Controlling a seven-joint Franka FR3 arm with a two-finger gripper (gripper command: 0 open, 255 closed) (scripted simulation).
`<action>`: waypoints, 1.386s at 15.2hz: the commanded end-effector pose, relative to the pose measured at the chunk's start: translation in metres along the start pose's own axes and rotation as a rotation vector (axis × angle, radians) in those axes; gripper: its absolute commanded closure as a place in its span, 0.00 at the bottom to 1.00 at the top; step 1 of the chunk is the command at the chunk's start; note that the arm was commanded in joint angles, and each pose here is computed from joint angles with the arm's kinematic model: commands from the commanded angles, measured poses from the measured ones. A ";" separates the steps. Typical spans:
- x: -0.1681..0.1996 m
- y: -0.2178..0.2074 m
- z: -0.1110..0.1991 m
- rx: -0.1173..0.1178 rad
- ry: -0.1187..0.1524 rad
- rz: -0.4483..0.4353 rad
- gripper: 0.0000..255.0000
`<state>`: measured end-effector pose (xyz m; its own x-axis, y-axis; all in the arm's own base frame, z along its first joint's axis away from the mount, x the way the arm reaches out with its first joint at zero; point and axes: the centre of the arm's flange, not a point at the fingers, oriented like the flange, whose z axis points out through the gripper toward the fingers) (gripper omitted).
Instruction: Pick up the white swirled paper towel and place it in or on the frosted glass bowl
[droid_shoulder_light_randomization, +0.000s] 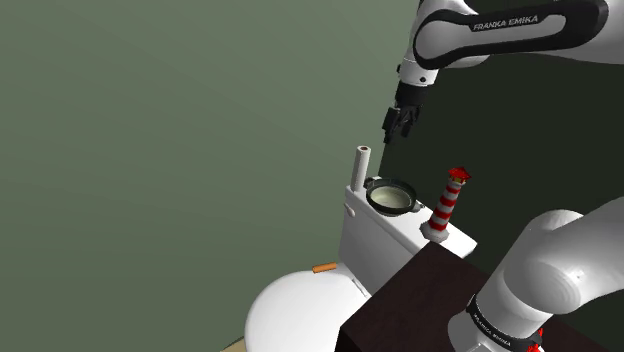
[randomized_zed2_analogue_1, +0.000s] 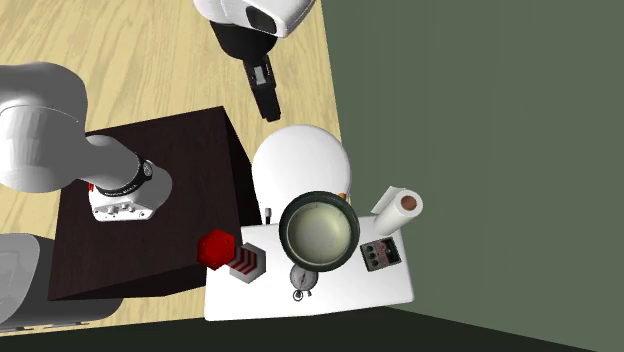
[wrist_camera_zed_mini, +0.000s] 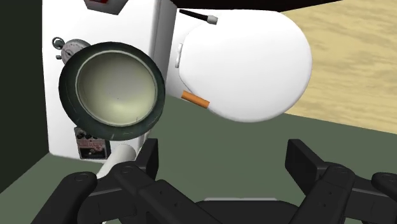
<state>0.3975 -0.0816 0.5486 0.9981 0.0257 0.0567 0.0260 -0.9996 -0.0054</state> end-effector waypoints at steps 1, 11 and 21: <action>0.020 0.014 0.012 0.000 -0.007 0.017 0.00; 0.113 0.089 0.078 0.008 -0.039 0.102 0.00; 0.197 0.171 0.148 0.015 -0.072 0.186 0.00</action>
<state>0.5958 -0.2350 0.4191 0.9884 -0.1509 -0.0150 -0.1512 -0.9882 -0.0233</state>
